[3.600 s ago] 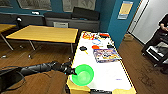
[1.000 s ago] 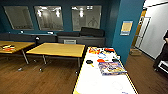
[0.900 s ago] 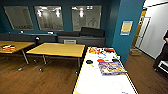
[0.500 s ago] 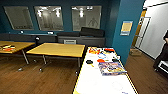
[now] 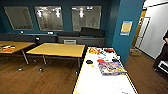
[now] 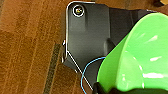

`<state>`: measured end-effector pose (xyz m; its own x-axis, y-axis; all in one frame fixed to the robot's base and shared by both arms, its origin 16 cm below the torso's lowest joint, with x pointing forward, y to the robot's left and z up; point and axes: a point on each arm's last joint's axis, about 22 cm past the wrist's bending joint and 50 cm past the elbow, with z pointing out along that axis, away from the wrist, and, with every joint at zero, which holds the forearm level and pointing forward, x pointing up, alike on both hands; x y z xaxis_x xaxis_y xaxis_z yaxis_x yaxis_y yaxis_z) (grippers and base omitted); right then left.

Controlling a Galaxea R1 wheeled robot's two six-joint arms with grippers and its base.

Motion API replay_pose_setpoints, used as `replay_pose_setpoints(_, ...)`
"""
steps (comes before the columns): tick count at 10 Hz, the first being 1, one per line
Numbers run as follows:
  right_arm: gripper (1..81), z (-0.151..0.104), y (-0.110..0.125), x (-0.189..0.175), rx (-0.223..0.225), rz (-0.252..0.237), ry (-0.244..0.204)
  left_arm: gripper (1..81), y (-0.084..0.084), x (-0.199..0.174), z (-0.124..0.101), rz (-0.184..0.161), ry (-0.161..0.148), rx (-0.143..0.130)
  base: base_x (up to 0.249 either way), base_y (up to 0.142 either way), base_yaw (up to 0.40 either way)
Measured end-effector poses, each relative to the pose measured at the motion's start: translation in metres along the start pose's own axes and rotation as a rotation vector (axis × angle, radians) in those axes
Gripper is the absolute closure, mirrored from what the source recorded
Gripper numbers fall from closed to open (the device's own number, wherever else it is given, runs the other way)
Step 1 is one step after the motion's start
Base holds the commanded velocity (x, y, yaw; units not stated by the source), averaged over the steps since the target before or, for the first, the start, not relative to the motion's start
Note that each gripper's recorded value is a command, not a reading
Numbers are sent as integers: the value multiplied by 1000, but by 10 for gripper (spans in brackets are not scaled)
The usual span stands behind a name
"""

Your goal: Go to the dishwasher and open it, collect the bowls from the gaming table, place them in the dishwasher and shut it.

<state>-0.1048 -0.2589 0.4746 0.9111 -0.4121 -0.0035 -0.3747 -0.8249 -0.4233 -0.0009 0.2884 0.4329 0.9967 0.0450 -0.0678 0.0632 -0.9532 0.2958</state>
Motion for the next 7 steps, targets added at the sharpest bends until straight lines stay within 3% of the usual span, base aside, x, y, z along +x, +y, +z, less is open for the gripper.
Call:
replay_pose_setpoints(1, 811, 5, 3, -2, -12, -19, -6, 811, 7, -5, 3, 18, 52, -20, 0, 0, 0)
replay_pose_setpoints(2, 811, 10, 2, -4, -18, -33, -9, 811, 21, -16, 9, 63, 71, -45, 0, 0, 0)
replay_pose_setpoints(3, 811, 12, 2, -8, -22, -46, -17, 811, 29, -25, 11, 70, 65, -58, 0, 0, 0)
replay_pose_setpoints(5, 811, 9, 20, -10, -55, -57, -26, 811, 16, -20, 6, 73, 73, -41, 0, 0, 0)
replay_pose_setpoints(7, 811, -12, 59, 4, -114, -68, -16, 811, -13, -10, -5, 76, 88, -1, 0, 0, 0)
